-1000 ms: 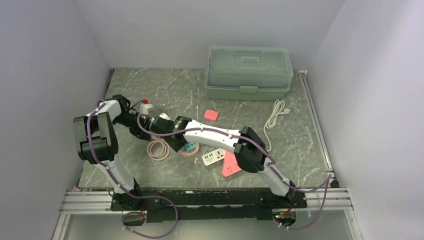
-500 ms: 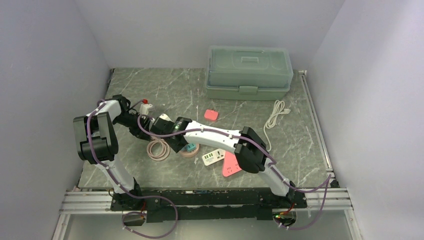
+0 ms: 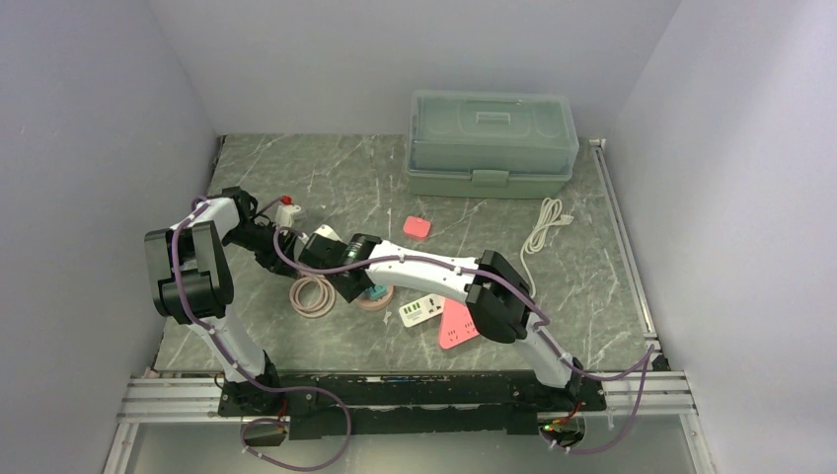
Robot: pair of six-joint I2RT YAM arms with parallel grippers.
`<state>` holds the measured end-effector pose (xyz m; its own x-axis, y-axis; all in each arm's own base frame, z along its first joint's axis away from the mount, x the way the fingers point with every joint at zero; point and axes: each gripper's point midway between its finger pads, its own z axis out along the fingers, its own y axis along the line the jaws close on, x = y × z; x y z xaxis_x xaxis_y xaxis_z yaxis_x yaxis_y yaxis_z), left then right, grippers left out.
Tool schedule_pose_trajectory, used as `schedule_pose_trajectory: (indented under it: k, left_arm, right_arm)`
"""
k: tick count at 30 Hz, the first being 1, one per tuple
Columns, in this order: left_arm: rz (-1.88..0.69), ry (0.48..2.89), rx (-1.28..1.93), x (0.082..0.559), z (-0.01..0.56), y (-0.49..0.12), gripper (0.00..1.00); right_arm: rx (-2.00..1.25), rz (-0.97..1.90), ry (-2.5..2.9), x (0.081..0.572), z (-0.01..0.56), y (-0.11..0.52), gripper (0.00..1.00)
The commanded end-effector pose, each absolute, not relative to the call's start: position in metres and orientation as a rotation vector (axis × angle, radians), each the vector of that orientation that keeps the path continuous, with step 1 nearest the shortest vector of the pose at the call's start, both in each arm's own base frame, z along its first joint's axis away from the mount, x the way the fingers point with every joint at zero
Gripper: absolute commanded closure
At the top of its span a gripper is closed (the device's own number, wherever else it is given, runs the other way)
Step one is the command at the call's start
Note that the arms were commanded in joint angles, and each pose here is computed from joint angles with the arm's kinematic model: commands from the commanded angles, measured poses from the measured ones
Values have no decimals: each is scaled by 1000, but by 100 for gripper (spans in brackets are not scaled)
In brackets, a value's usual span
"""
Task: Insert the plug
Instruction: Insert the plug into the socket.
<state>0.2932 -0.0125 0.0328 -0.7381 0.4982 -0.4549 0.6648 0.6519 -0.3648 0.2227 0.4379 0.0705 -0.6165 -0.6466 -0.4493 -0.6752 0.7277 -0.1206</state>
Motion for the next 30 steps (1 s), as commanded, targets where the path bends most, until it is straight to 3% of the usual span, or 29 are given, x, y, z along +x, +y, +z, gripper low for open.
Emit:
schedule_pose_trajectory:
  k: [1,30]
  left_arm:
    - [-715,2511,945,303,42,-11,60]
    - [-762,2489,980,296,47,-17,66]
  right_arm:
    - [-1053,33,2534,208,43,423,100]
    - [-1084,-1,2587,210,19,425,100]
